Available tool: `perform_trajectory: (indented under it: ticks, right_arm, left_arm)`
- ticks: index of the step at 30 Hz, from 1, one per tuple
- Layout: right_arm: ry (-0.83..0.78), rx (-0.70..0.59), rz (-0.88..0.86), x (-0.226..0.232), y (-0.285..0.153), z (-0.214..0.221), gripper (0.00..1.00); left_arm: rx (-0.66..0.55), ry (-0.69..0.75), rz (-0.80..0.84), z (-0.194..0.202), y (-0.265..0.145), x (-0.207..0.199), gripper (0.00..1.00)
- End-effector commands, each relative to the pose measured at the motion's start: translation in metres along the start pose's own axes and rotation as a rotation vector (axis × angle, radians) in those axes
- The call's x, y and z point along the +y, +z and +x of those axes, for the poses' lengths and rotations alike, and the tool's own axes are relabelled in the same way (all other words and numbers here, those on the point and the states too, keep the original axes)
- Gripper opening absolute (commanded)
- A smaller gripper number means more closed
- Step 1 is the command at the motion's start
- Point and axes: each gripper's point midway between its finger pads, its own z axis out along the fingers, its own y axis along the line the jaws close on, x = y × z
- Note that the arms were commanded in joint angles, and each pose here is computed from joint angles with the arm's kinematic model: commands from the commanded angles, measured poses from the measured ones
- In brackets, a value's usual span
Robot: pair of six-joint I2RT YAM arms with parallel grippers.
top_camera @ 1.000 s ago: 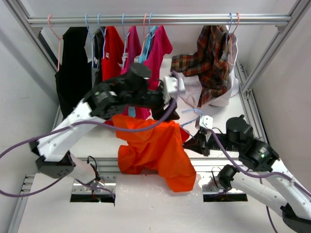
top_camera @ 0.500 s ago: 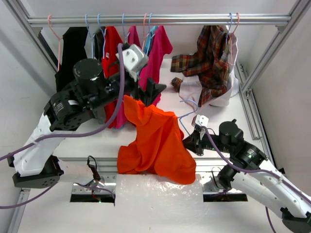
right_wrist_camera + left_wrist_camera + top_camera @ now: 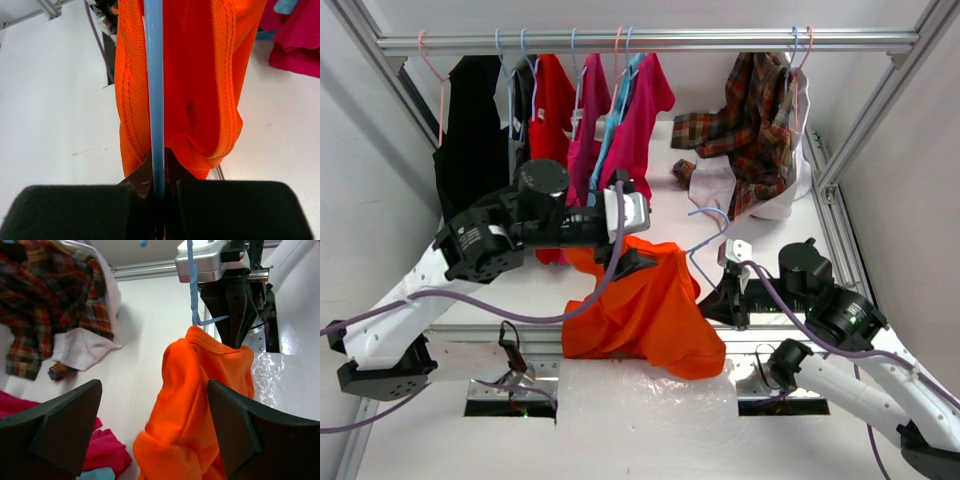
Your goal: Place the t-shirt on the hanger
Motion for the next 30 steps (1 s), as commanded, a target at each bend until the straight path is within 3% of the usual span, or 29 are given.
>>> perform_trajectory:
  ticks: [1, 3, 7, 8, 14, 15, 16, 17, 18, 21, 24, 27, 30]
  right_arm:
    - [-0.062, -0.049, -0.055, 0.012, -0.005, -0.024, 0.00]
    - [-0.078, -0.054, -0.042, 0.010, -0.006, -0.027, 0.00]
    - [-0.111, -0.080, -0.001, 0.006, -0.011, -0.040, 0.00]
    - [-0.125, -0.094, -0.005, 0.008, -0.013, -0.046, 0.00]
    - [-0.164, -0.139, 0.068, -0.001, -0.019, -0.059, 0.03]
    - [-0.153, -0.140, 0.094, -0.005, -0.019, -0.059, 0.14]
    - [-0.137, -0.133, 0.143, -0.014, -0.020, -0.056, 0.68]
    - [-0.124, -0.129, 0.169, -0.018, -0.020, -0.055, 0.95]
    - [-0.088, -0.112, 0.196, -0.022, -0.021, -0.049, 0.99]
    - [0.049, -0.105, 0.440, -0.056, -0.038, -0.039, 0.99]
    - [0.220, -0.195, 0.723, -0.086, -0.073, -0.032, 0.99]
    - [0.378, -0.295, 0.805, -0.089, -0.088, -0.021, 0.99]
    - [0.490, -0.293, 0.709, -0.084, -0.061, 0.005, 0.95]
  left_arm:
    - [-0.023, 0.025, 0.081, -0.010, 0.007, -0.010, 0.80]
    - [-0.017, 0.019, 0.138, -0.007, 0.009, -0.019, 0.74]
    - [-0.010, 0.002, 0.149, -0.002, 0.010, -0.023, 0.04]
    - [-0.005, 0.000, 0.147, 0.003, 0.012, -0.023, 0.02]
    - [-0.001, -0.001, 0.081, 0.008, 0.013, -0.013, 0.00]
    - [0.020, -0.016, 0.010, 0.012, 0.013, -0.001, 0.00]
    - [0.027, -0.040, -0.043, 0.014, 0.012, 0.007, 0.00]
    - [0.003, -0.044, -0.110, 0.008, 0.009, 0.018, 0.00]
    - [0.035, -0.062, -0.252, 0.017, 0.004, 0.041, 0.00]
    - [-0.005, -0.087, -0.469, 0.014, -0.018, 0.071, 0.00]
    - [-0.027, -0.065, -0.462, 0.021, -0.027, 0.062, 0.00]
    - [-0.032, -0.061, -0.429, 0.029, -0.033, 0.050, 0.00]
    - [-0.025, -0.089, -0.418, 0.039, -0.039, 0.042, 0.00]
